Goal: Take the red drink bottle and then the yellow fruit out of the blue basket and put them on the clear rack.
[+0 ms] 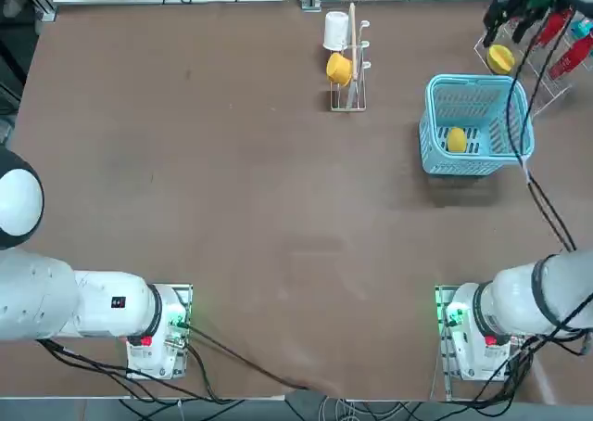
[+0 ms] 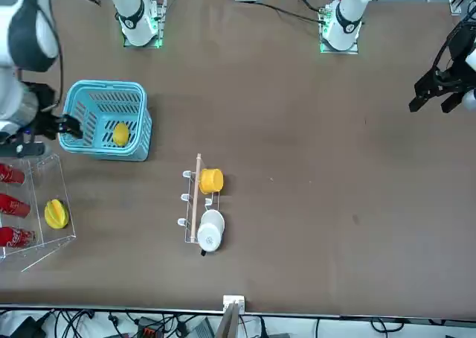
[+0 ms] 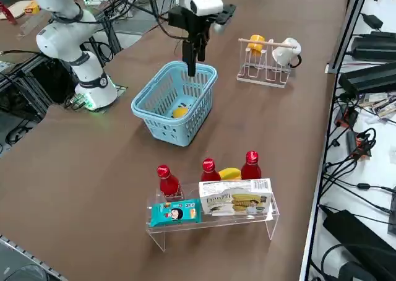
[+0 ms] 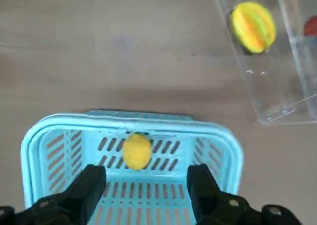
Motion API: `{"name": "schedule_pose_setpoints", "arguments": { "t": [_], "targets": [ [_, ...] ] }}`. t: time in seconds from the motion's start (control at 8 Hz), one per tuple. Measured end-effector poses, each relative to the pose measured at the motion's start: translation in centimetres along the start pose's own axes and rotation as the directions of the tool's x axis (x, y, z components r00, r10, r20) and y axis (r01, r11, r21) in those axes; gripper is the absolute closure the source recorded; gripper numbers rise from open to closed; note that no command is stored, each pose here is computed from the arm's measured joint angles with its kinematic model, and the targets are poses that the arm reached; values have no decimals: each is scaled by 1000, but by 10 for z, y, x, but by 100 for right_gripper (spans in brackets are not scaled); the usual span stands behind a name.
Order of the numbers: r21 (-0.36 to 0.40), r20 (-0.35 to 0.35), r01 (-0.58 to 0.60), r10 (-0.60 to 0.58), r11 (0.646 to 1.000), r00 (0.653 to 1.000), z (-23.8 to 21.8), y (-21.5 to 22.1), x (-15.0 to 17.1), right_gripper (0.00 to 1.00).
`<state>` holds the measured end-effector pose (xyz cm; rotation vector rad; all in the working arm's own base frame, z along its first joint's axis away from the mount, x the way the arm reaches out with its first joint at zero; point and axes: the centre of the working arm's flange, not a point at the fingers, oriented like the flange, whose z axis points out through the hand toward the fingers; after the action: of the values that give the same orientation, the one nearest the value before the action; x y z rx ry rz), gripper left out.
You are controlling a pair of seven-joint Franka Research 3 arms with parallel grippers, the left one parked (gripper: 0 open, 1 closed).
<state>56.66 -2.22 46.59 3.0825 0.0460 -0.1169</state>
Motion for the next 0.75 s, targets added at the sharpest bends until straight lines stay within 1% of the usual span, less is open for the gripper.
{"name": "schedule_pose_setpoints", "arguments": {
  "t": [0.12, 0.38, 0.62, 0.75],
  "targets": [
    [18, -19, -9, 9, 1000, 1000, 17, -2, -17, 0],
    [24, -52, -13, 14, 1000, 999, 61, -6, -47, 0],
    [27, -73, -16, 18, 1000, 997, 101, -9, -68, 0],
    [29, -99, -20, 22, 999, 995, 119, -9, -74, 0]
  ]
}}
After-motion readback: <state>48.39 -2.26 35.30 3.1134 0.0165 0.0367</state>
